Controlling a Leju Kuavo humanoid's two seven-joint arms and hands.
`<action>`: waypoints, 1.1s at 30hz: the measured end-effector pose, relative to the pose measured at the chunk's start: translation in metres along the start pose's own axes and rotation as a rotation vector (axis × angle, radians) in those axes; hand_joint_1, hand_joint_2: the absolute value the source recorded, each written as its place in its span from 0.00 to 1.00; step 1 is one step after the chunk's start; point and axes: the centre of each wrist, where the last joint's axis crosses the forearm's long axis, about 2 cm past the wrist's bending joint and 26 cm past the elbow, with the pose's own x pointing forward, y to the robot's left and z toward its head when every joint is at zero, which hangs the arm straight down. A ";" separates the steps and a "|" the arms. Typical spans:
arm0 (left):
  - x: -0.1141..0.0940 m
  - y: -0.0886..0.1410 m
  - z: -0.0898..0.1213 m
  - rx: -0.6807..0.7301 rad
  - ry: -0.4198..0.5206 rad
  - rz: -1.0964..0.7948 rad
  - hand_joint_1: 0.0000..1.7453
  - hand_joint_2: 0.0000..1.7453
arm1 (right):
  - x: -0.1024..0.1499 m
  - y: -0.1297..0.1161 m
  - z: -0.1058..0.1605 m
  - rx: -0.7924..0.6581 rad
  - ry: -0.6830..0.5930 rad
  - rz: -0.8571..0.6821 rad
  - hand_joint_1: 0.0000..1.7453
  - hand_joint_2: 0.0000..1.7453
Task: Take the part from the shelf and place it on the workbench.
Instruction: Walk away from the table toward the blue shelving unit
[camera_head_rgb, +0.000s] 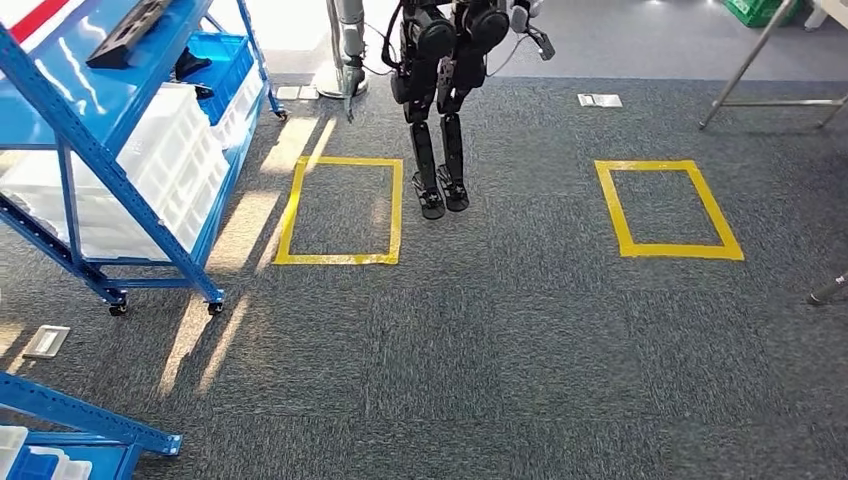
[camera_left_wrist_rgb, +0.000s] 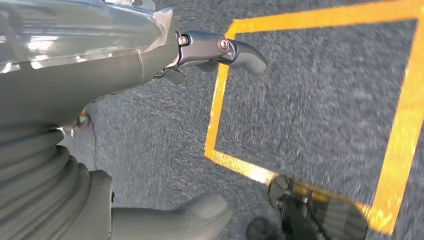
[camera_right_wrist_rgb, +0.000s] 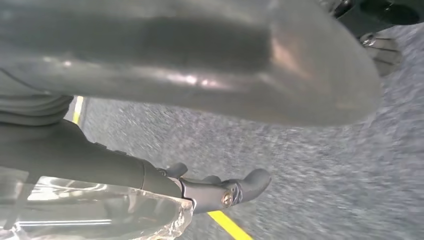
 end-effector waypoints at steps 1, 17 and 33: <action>0.000 0.000 0.000 -0.002 -0.004 0.000 0.00 1.00 | 0.000 0.001 0.000 0.002 -0.001 0.001 0.00 0.00; -0.003 0.001 0.000 -0.037 -0.038 -0.056 0.00 1.00 | -0.009 0.007 0.001 -0.005 0.007 -0.057 0.00 0.00; 0.000 0.001 0.000 -0.056 -0.066 -0.083 0.00 1.00 | -0.012 0.012 0.002 -0.005 0.012 -0.118 0.00 0.00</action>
